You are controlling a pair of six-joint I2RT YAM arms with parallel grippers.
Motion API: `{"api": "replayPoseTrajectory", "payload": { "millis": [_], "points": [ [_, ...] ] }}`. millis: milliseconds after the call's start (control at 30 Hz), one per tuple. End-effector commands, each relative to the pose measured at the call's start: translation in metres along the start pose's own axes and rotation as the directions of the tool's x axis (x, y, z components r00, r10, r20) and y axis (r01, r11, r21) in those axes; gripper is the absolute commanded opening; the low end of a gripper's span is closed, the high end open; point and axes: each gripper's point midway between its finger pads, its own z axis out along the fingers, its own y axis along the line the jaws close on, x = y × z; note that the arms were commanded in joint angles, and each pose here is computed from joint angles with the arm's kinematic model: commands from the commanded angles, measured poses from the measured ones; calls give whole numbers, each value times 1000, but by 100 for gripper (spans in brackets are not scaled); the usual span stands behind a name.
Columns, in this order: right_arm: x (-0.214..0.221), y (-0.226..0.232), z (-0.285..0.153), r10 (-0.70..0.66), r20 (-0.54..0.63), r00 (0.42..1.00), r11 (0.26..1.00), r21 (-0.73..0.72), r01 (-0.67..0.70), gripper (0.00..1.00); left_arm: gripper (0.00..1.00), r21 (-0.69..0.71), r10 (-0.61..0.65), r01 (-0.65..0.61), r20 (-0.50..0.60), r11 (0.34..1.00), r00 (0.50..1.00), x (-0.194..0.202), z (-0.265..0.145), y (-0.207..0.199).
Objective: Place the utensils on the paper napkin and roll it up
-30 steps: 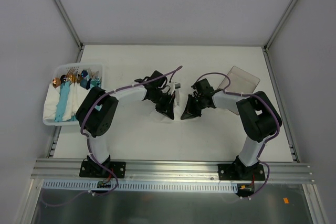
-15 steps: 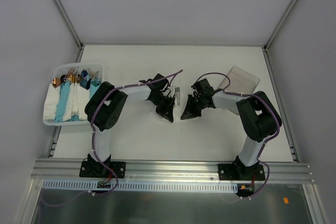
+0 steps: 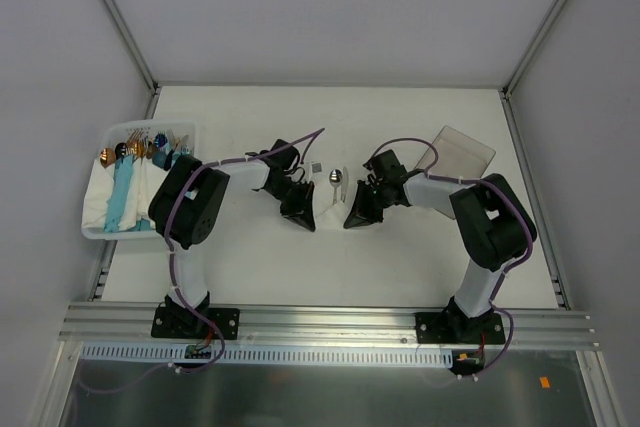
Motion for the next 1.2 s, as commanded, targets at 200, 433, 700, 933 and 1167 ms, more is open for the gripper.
{"api": "replayPoseTrajectory", "payload": {
  "millis": [200,433,700,933,1167],
  "points": [
    [8,-21,2,-9,-25,1000,995,99,12,0,0,105,71,-73,25,992,997,-1,-21,-27],
    [7,-20,1,-6,-23,1000,995,96,8,0,0,88,71,-74,42,993,997,-13,-19,-38],
    [6,-19,1,-7,-24,1000,995,97,9,0,0,-24,-33,33,-6,999,999,-5,2,8],
    [8,-21,2,-13,-32,999,995,102,17,0,0,-113,-39,42,23,993,999,1,-9,36],
    [9,-23,2,-26,-38,999,994,104,30,0,0,-49,8,-7,16,999,1000,22,-21,21]
  ]
}}
